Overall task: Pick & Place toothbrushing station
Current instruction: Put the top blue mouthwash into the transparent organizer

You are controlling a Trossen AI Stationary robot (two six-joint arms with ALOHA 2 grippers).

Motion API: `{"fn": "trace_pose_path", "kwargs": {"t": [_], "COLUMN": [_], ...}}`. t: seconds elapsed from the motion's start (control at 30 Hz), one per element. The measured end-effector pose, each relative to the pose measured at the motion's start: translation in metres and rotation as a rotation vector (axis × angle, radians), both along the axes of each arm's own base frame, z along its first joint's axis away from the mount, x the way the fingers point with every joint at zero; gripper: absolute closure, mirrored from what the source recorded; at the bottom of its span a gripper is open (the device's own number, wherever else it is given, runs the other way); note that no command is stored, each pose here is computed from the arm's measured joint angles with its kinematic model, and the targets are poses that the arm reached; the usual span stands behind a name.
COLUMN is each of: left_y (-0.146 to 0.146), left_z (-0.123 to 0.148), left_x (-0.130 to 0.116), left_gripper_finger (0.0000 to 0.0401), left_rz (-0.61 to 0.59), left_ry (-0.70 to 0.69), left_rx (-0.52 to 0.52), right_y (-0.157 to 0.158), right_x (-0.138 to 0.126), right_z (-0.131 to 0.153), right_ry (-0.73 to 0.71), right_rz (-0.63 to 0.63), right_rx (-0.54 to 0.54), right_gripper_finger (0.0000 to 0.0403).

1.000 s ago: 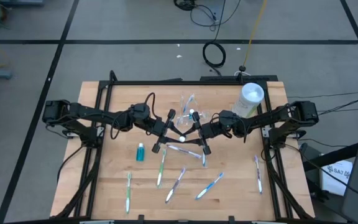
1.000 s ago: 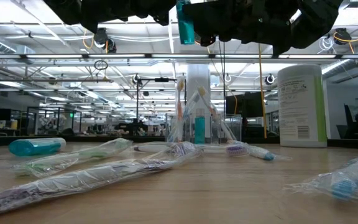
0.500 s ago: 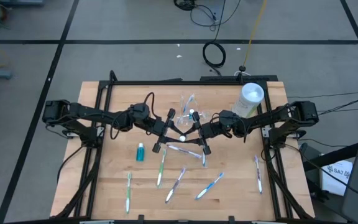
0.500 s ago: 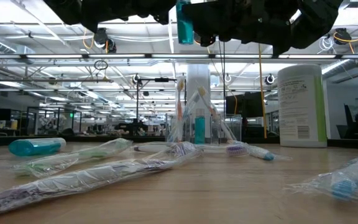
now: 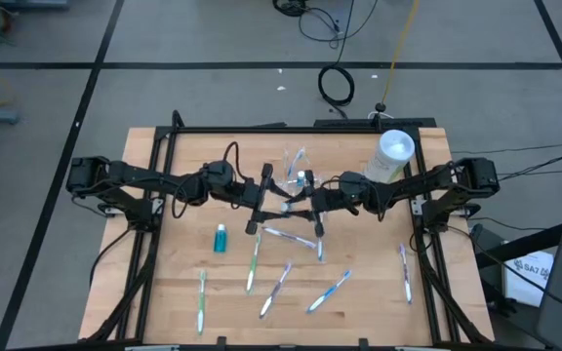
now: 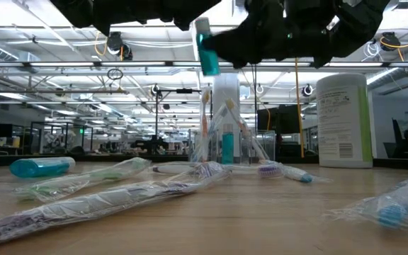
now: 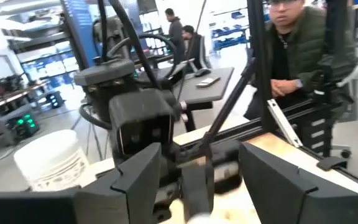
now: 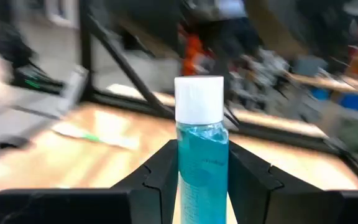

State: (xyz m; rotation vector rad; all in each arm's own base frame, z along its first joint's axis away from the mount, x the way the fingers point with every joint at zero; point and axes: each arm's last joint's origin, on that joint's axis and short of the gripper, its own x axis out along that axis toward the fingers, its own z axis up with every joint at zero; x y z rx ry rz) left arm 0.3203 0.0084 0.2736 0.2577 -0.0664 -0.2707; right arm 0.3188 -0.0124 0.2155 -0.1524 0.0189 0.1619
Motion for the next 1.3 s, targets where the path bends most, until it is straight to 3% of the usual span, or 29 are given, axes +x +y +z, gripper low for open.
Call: {"fn": "trace_pose_path", "kwargs": {"t": [0.3, 0.5, 1.3], "left_y": [0.004, 0.004, 0.004], "left_z": [0.000, -0.001, -0.007], "left_x": [0.001, 0.001, 0.001], "left_gripper_finger": [0.0176, 0.0176, 0.0176], "left_rz": [0.157, 0.162, 0.153], "left_ry": [0.006, 0.010, 0.073], "left_rx": [-0.025, -0.028, -0.024], "right_y": [-0.017, -0.023, -0.022], "right_x": [-0.003, -0.009, -0.027], "right_z": [-0.008, -0.016, -0.045], "right_ry": [0.108, 0.161, 0.197], "right_rz": [-0.501, -0.762, -0.787], "right_rx": [-0.047, 0.024, 0.213], "right_gripper_finger": [0.0295, 0.0292, 0.0289]}}
